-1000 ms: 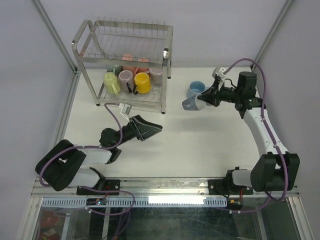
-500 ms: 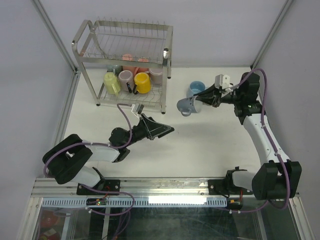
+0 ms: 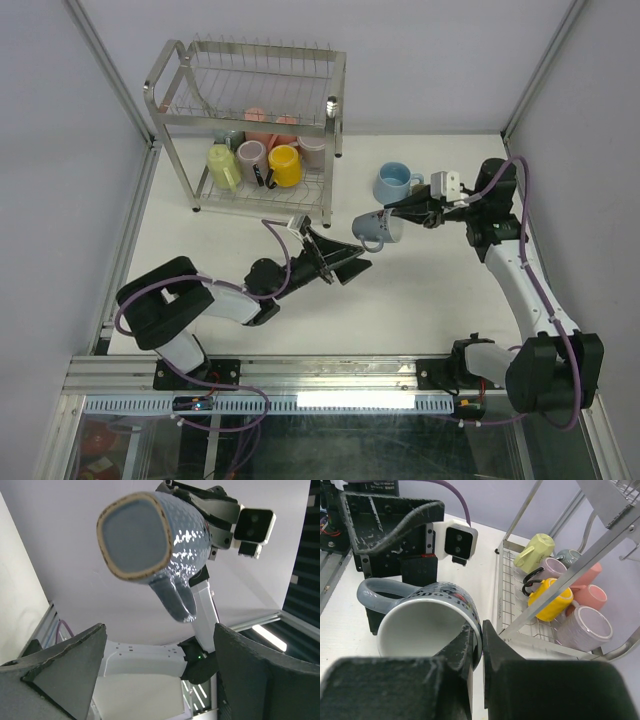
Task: Load the cups into the dish rack
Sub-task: Pick up the cup at the center of the board, then turn the cup upside down in the dish rack.
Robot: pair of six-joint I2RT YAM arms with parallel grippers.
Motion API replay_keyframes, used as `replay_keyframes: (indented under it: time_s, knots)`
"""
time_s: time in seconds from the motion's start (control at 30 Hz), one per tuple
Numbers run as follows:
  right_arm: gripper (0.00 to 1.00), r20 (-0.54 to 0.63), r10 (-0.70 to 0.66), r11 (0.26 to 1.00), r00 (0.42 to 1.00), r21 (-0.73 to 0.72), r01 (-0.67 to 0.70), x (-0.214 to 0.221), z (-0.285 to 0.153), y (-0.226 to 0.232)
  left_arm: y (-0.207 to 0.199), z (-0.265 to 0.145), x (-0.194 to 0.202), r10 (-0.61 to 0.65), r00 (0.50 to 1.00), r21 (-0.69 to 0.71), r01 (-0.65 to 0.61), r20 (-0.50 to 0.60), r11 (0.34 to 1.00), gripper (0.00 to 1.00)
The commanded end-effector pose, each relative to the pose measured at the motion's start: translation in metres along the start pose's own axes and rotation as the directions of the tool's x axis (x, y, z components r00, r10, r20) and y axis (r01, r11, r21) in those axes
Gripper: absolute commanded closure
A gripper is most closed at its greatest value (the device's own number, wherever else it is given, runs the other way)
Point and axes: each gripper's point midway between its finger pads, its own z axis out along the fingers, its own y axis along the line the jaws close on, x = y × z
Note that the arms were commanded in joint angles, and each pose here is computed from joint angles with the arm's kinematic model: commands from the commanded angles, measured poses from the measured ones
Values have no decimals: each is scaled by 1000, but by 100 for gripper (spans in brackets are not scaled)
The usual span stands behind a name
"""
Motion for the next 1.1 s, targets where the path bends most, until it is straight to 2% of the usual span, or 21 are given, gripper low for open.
replay_keyframes:
  time_s: [0.0,0.27,0.53,0.87,0.97,1.07]
  knots:
    - [100,47,-128,990,991,-47,131,-18,2,8,-64,12,-4,-63,997,259,51,37,965,16]
    - [100,69,-175,980,982,-83,180,-16,2,20,-72,26,-11,-102,993,318,80,53,945,30]
    - [100,76,-190,977,979,-89,196,-11,2,23,-78,33,-9,-108,994,350,90,32,932,54]
    - [100,77,-189,977,979,-89,196,-8,2,24,-87,34,-2,-72,997,381,66,1,922,60]
    - [100,80,-188,977,979,-92,195,-7,2,25,-89,34,-2,-60,998,386,54,4,921,68]
    - [100,84,-187,976,979,-94,194,-8,2,26,-90,33,-1,-47,999,388,41,6,921,83]
